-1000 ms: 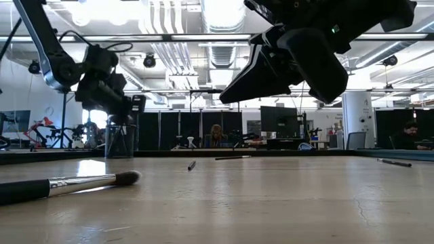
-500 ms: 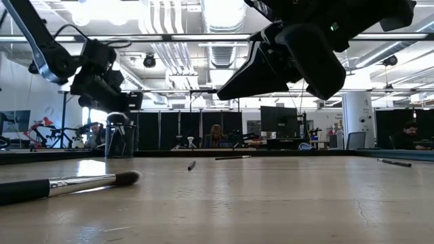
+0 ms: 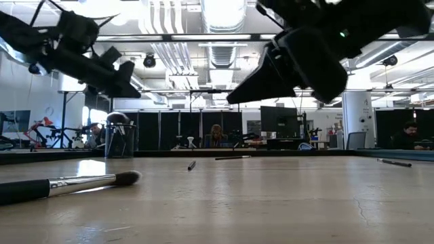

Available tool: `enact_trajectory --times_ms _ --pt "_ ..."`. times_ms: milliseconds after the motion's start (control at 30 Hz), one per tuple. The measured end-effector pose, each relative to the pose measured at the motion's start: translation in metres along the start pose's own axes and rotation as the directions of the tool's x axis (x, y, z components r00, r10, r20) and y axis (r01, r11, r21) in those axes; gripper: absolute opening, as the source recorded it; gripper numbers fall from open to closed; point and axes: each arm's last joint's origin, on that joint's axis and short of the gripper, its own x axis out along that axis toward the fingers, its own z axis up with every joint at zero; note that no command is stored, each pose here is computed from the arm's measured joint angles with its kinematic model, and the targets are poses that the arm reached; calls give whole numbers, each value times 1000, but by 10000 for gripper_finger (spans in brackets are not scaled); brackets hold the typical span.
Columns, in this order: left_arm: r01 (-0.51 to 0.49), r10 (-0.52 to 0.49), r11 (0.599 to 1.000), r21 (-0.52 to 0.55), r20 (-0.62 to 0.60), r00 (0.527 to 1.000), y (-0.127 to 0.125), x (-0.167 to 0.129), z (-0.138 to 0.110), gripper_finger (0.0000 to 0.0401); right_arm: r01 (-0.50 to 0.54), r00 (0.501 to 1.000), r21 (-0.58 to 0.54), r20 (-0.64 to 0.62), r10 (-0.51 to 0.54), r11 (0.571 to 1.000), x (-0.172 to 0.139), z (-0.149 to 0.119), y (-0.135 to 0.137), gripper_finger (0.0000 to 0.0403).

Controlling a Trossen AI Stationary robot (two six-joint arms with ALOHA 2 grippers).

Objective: Put items in baskets/containers
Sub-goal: Put the lash brush into the holder

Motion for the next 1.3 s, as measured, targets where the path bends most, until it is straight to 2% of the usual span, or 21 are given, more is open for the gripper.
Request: enact_trajectory --times_ms 167,367,500,633,733,833,900,1033,1167,1300 --pt "220 -220 975 1 -62 974 -39 -19 -24 3 -14 994 81 111 5 997 -7 -20 -4 8" --pt "280 -266 956 91 -141 954 -80 -46 -46 1 -66 973 155 229 29 986 -17 -36 -10 8" --pt "356 -331 932 72 -239 913 -102 -65 -54 0 -73 972 185 233 28 980 -19 -40 -12 8" --pt "373 -318 925 71 -391 864 -118 -83 -53 0 -78 972 202 231 30 976 -19 -41 -12 8" --pt "325 -242 941 92 -486 840 -125 -99 -47 0 -79 972 204 231 30 976 -19 -41 -12 8" --pt "271 -185 960 69 -570 800 -130 -114 -36 0 -79 973 204 230 31 976 -19 -41 -11 8" --pt "230 -154 973 38 -636 756 -134 -124 -29 0 -82 972 201 231 35 976 -20 -41 -10 8" --pt "138 -106 990 -23 -767 633 -146 -140 -24 0 -91 971 193 234 45 977 -22 -41 -8 8" --pt "60 -70 997 -46 -861 504 -163 -150 -35 0 -100 970 188 237 53 977 -23 -41 -5 8" --pt "-19 15 1000 8 -928 373 -172 -155 -56 3 -107 969 184 239 61 977 -25 -41 -3 8"
